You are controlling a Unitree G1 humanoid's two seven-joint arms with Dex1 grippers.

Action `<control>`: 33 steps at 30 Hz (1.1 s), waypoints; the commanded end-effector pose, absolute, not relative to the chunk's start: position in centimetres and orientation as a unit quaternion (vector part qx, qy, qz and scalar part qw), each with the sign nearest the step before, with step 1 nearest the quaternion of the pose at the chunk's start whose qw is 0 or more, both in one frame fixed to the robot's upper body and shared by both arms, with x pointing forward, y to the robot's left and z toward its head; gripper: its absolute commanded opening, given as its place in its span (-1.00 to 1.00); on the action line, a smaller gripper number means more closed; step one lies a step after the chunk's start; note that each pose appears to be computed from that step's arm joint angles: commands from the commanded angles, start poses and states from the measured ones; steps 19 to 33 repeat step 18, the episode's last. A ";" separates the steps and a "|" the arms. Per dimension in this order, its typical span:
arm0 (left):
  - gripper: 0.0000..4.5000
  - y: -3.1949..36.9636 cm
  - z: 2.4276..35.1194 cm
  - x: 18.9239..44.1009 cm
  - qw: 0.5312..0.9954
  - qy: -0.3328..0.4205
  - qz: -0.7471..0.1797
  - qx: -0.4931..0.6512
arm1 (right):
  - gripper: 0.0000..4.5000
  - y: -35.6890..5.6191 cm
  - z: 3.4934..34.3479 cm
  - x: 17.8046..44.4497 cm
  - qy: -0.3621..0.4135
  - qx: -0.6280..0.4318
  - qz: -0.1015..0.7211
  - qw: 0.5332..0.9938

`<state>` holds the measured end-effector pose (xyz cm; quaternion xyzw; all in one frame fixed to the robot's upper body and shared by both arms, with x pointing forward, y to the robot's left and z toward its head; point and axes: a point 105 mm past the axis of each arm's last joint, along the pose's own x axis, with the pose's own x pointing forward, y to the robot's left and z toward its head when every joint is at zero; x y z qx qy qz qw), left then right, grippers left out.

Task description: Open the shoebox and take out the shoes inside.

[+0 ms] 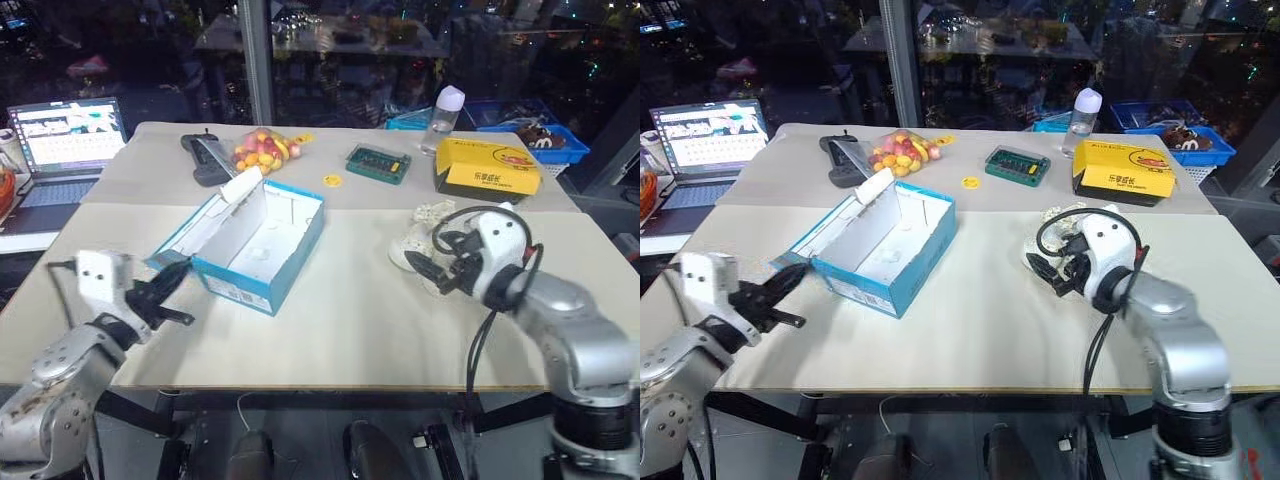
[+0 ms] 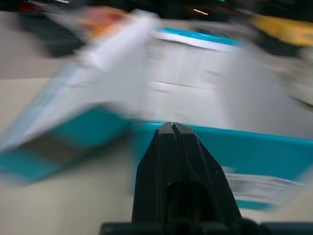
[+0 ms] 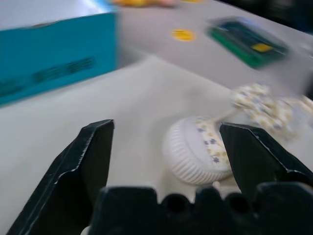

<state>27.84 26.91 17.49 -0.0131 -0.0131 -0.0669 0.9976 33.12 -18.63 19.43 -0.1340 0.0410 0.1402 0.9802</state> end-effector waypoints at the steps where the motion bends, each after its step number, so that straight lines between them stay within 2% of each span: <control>1: -1.00 31.9 17.5 27.4 0.997 -0.043 0.057 -0.011 | 0.81 -22.5 20.6 33.1 0.001 -0.174 -0.022 0.984; 4: -1.00 33.4 16.1 27.6 0.995 -0.034 0.087 -0.014 | 0.81 -23.4 19.1 32.4 0.009 -0.176 -0.064 0.982; 8: -1.00 33.3 14.5 28.2 0.996 -0.017 0.084 -0.015 | 0.81 -23.4 17.5 31.5 0.016 -0.194 -0.074 0.978; 14: -1.00 32.3 14.2 29.2 0.998 -0.021 0.057 -0.025 | 0.81 -23.4 16.3 31.1 0.025 -0.195 -0.077 0.977; 33: -1.00 31.7 14.2 29.6 0.999 -0.023 0.041 -0.025 | 0.81 -23.7 16.0 30.9 0.026 -0.208 -0.082 0.974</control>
